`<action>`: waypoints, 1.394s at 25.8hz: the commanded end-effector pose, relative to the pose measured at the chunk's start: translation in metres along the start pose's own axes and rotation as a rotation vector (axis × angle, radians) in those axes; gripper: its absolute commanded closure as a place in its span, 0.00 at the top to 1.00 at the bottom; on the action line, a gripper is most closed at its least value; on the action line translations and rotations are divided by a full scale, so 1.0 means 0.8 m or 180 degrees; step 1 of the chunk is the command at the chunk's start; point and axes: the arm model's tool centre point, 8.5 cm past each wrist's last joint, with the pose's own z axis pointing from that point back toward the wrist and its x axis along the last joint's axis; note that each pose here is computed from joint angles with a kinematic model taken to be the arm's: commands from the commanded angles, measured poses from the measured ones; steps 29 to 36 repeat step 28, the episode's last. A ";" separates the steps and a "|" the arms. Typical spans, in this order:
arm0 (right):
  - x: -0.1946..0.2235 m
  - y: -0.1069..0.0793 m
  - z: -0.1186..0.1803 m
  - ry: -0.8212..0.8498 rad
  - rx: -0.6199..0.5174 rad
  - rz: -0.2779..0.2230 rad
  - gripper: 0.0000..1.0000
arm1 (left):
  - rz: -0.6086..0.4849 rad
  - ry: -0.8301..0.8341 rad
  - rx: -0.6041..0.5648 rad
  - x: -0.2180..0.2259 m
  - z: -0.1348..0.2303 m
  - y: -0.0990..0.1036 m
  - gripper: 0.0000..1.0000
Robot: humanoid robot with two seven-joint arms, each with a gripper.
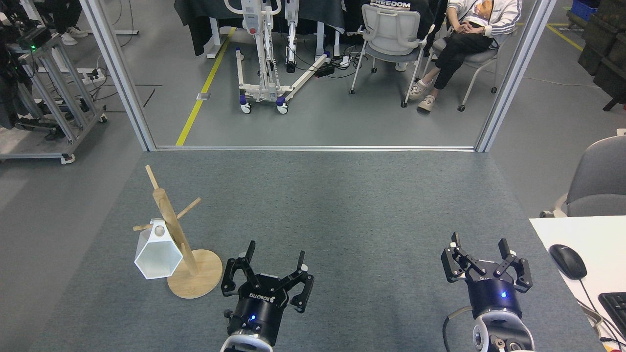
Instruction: Hang cup on storage rack
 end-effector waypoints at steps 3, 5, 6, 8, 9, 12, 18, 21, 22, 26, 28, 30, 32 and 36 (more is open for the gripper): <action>0.002 0.001 0.000 -0.0010 0.0007 -0.0005 1.00 | 0.0013 -0.0058 0.0074 0.014 -0.042 0.021 0.99; 0.002 0.000 0.000 -0.0011 0.0002 -0.0005 1.00 | -0.0030 -0.0075 0.0063 0.013 -0.049 0.014 1.00; 0.002 0.000 0.000 -0.0016 0.0002 -0.0005 1.00 | -0.0058 -0.0127 0.0078 0.013 -0.053 0.013 1.00; 0.003 -0.001 0.001 -0.0020 -0.0011 -0.0011 1.00 | -0.0070 -0.0292 0.0098 0.012 -0.056 0.013 0.99; 0.006 0.000 0.003 -0.0028 -0.0008 -0.0031 1.00 | -0.0064 -0.0317 0.0094 0.006 -0.058 0.013 0.99; 0.010 -0.003 0.006 -0.0042 -0.0037 -0.0054 1.00 | 0.0055 -0.0383 0.0048 -0.004 -0.061 0.008 0.99; 0.010 -0.002 0.010 -0.0055 -0.0036 -0.0054 1.00 | 0.0240 -0.0468 0.0014 -0.003 -0.060 0.004 0.99; 0.010 -0.002 0.010 -0.0054 -0.0032 -0.0049 1.00 | 0.0242 -0.0459 0.0019 -0.003 -0.060 0.005 0.99; 0.010 -0.002 0.010 -0.0054 -0.0027 -0.0049 1.00 | 0.0238 -0.0439 0.0019 -0.004 -0.060 0.005 1.00; 0.009 -0.001 0.011 -0.0054 -0.0027 -0.0048 1.00 | 0.0263 -0.0408 -0.0035 -0.007 -0.062 -0.001 0.99; 0.010 -0.002 0.010 -0.0059 -0.0032 -0.0049 1.00 | 0.0300 -0.0385 -0.0132 -0.011 -0.064 -0.014 1.00; 0.010 -0.002 0.010 -0.0059 -0.0032 -0.0049 1.00 | 0.0300 -0.0385 -0.0132 -0.011 -0.064 -0.014 1.00; 0.010 -0.002 0.010 -0.0059 -0.0032 -0.0049 1.00 | 0.0300 -0.0385 -0.0132 -0.011 -0.064 -0.014 1.00; 0.010 -0.002 0.010 -0.0059 -0.0032 -0.0049 1.00 | 0.0300 -0.0385 -0.0132 -0.011 -0.064 -0.014 1.00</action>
